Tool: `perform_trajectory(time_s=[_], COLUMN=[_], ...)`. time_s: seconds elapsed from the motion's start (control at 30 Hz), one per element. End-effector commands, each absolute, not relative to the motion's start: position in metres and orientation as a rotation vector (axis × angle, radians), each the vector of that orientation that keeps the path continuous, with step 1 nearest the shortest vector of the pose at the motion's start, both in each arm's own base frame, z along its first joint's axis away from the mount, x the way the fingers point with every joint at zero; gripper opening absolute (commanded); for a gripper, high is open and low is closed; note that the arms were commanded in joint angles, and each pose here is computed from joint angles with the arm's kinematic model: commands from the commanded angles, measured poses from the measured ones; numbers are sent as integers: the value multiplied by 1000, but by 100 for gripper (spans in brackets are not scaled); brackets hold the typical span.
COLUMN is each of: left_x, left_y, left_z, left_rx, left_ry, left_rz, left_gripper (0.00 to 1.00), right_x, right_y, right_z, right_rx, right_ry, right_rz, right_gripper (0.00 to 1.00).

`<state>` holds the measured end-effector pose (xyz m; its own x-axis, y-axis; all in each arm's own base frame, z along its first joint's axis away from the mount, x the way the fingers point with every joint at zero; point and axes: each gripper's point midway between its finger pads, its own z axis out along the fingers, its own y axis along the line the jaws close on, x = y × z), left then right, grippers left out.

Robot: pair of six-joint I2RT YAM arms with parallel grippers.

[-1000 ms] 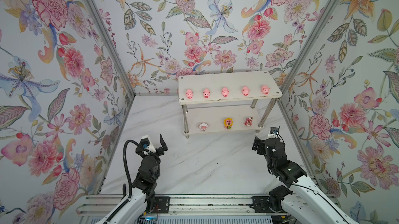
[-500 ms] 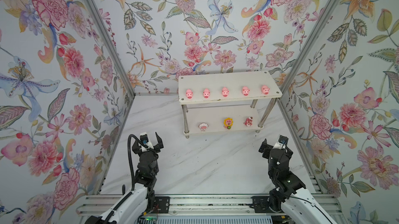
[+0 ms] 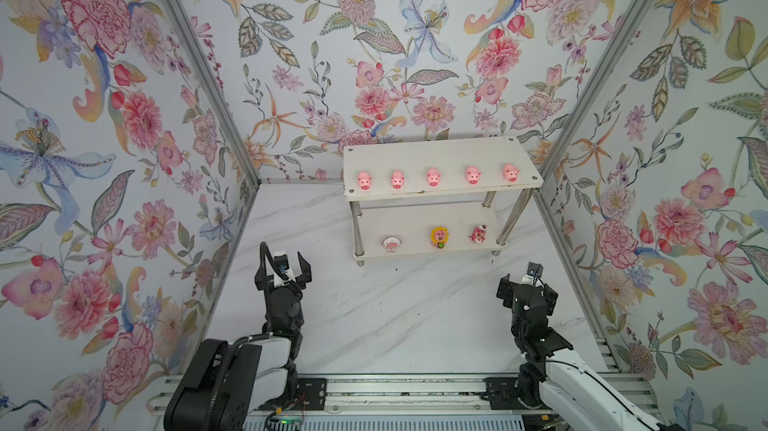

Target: Place and organize the plastic toys onto the shelf

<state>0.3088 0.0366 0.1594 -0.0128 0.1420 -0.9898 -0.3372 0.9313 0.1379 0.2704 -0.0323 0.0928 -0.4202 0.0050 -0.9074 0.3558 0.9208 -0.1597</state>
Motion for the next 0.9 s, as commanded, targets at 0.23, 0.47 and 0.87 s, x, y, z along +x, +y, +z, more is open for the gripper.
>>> perform_trajectory(time_s=[0.23,0.47,0.87], left_x=[332,329,339], left_y=[44,55,45], left_z=[167,166,156], left_rx=[-158,-182,-142], left_ry=[1550,1553,1536], left_rz=[420,404,270], left_gripper=[99,99,99], right_x=[329,337,363], right_y=[-47,-55,-31], right_z=[132,130,125], right_rx=[384,418,200], right_ry=[1746,1723,1736], right_rz=[-304,-184,-207], right_gripper=[99,99,99])
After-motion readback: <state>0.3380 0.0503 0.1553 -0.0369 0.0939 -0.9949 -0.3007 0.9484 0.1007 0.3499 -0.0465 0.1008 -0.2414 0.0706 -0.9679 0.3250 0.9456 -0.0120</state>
